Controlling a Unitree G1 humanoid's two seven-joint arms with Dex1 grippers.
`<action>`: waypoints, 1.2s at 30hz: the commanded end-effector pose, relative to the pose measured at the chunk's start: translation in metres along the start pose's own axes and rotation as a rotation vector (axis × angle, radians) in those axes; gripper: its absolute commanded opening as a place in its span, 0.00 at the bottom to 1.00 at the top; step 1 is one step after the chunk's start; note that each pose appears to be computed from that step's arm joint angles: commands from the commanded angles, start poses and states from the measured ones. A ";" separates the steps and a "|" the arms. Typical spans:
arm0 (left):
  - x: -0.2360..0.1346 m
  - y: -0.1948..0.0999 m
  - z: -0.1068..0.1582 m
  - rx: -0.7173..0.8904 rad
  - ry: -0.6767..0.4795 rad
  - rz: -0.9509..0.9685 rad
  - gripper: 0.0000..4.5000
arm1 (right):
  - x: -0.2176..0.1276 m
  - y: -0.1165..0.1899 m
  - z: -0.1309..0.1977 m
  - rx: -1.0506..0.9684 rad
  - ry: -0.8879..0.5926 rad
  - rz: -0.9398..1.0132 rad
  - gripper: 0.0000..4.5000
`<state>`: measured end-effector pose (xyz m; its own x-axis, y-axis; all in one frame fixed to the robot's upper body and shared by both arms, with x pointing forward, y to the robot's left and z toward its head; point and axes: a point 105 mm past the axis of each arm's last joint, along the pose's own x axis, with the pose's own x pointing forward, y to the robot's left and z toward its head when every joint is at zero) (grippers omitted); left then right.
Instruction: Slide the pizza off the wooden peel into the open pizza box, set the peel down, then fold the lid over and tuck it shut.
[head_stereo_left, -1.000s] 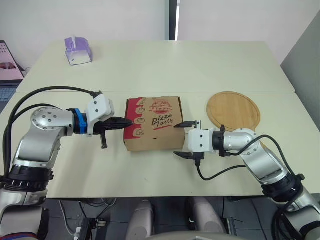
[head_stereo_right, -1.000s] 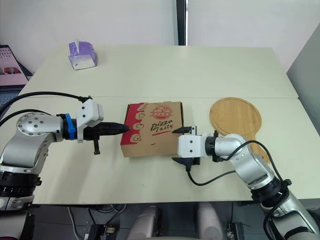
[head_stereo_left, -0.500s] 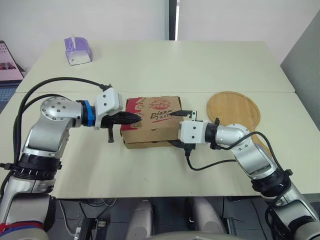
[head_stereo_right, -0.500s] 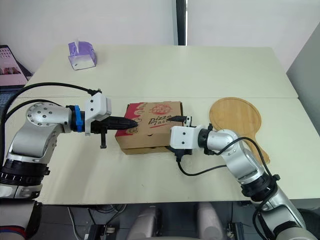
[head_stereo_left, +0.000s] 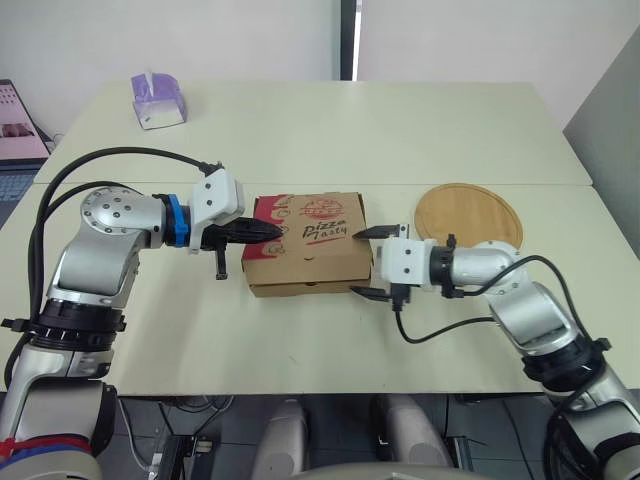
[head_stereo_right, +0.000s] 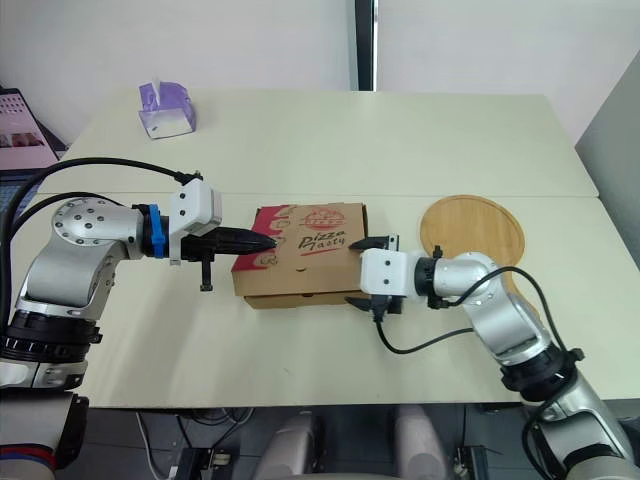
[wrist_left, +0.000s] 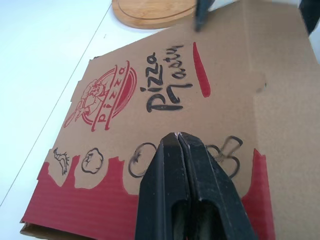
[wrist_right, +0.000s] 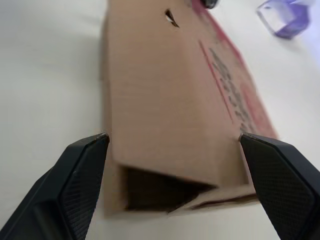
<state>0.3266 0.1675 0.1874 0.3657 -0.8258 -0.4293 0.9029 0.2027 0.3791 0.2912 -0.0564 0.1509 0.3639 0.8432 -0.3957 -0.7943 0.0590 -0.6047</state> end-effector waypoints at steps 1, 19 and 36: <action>-0.003 0.005 0.009 0.045 -0.008 0.008 0.00 | -0.018 -0.003 0.026 0.013 -0.085 0.041 0.99; 0.000 0.002 0.009 0.053 -0.009 -0.020 0.00 | 0.002 -0.019 0.033 -0.024 -0.056 -0.015 0.99; 0.000 -0.002 0.010 0.052 -0.005 -0.046 0.00 | 0.015 -0.032 0.026 -0.153 -0.024 -0.116 0.99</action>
<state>0.3255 0.1651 0.1871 0.3281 -0.8329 -0.4457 0.9140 0.1608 0.3724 0.3078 -0.0333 0.1673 0.4136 0.8402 -0.3506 -0.7111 0.0577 -0.7007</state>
